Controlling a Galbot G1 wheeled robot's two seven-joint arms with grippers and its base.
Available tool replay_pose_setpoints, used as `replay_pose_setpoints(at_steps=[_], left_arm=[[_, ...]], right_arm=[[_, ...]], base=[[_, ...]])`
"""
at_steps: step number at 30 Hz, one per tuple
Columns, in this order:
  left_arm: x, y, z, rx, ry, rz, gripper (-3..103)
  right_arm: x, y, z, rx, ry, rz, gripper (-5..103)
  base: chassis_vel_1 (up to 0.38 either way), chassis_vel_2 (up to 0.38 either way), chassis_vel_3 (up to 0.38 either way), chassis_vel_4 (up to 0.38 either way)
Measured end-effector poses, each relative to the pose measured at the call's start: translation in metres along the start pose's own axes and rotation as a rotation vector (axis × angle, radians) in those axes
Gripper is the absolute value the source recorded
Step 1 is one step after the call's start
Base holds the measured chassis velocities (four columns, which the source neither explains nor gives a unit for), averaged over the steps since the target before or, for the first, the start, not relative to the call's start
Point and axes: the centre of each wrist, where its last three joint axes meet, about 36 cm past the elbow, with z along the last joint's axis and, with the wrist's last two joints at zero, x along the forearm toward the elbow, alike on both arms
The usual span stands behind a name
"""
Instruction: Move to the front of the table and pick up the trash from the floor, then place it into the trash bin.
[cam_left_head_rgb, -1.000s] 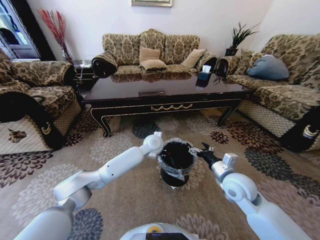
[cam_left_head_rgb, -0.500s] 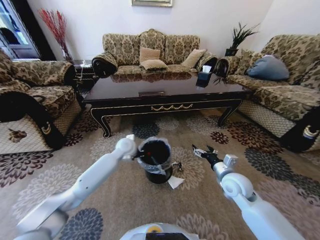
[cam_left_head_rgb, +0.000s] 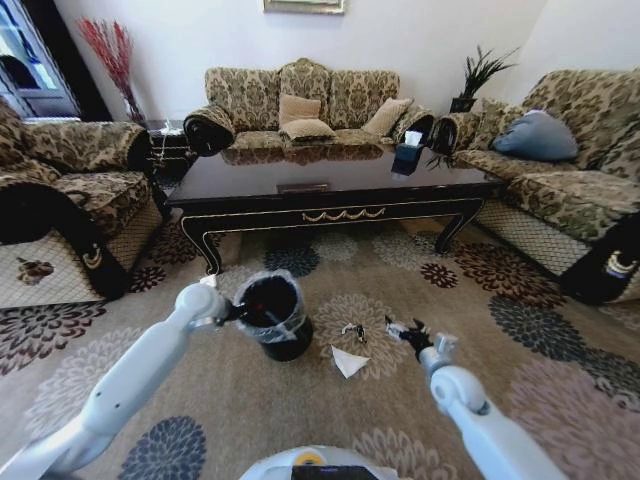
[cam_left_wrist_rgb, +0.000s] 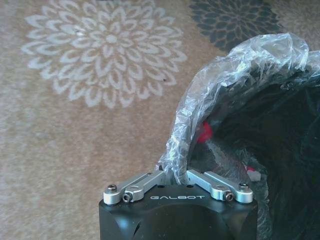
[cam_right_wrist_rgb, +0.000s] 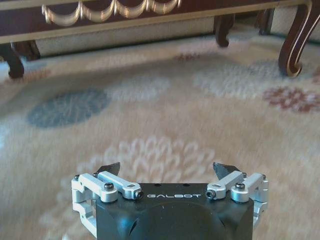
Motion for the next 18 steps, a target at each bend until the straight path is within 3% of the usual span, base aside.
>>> replay_pose_setpoints(at_steps=[5, 10, 16, 18], left_arm=[[0.009, 0.004, 0.006, -0.012, -0.009, 0.0, 0], [0.011, 0.006, 0.01, -0.021, -0.01, -0.005, 0], [0.014, 0.011, 0.014, -0.021, -0.009, -0.014, 0], [0.014, 0.013, 0.015, -0.016, -0.006, -0.015, 0]], right_arm=[[-0.006, 0.028, 0.06, 0.004, 0.065, -0.022, 100], [-0.008, 0.046, 0.092, -0.01, 0.113, -0.028, 100], [-0.012, 0.05, 0.114, 0.0, 0.141, -0.025, 100], [-0.016, 0.053, 0.117, -0.028, 0.153, -0.029, 100]], base=[[0.0, 0.0, 0.0, 0.0], [0.0, 0.0, 0.0, 0.0], [0.0, 0.0, 0.0, 0.0], [0.0, 0.0, 0.0, 0.0]])
